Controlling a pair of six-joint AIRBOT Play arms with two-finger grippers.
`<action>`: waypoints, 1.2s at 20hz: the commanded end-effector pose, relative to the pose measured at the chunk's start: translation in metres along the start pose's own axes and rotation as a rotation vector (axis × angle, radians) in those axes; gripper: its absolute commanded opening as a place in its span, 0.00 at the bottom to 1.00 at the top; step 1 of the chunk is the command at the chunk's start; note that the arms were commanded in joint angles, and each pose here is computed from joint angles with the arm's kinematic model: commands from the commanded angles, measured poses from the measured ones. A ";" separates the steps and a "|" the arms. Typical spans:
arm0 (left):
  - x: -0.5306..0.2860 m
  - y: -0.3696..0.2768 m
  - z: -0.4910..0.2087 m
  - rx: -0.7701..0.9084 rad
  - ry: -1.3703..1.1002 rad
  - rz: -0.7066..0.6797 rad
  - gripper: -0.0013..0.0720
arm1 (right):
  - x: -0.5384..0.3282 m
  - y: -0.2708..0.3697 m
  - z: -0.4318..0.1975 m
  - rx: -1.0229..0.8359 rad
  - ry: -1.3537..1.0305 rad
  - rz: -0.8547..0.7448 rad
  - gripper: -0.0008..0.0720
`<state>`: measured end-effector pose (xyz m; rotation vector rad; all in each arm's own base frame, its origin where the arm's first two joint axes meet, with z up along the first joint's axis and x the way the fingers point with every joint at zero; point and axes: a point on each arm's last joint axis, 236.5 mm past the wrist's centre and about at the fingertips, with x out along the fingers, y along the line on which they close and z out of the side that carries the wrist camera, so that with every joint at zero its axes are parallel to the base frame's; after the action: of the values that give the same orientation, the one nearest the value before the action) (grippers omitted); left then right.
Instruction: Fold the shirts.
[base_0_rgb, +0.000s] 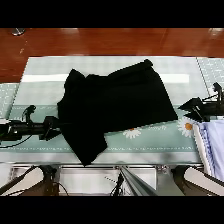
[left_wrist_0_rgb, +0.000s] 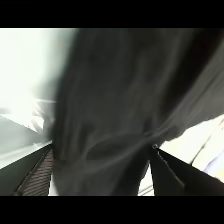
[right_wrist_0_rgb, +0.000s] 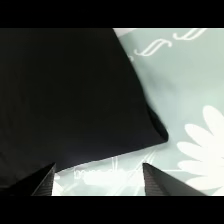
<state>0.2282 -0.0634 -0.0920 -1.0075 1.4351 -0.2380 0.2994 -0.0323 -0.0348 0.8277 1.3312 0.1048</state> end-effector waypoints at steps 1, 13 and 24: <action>0.021 -0.005 -0.008 0.075 0.039 0.030 0.97 | 0.000 -0.001 0.001 0.023 -0.008 -0.001 0.86; 0.028 -0.013 -0.009 0.121 0.067 0.036 0.06 | 0.006 -0.043 -0.019 0.103 0.098 -0.156 0.86; 0.029 -0.016 -0.006 0.115 0.052 0.028 0.06 | 0.049 -0.038 0.004 0.213 0.092 -0.011 0.86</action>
<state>0.2343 -0.0945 -0.1006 -0.8912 1.4667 -0.3251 0.2937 -0.0399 -0.0907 0.9607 1.4676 -0.0123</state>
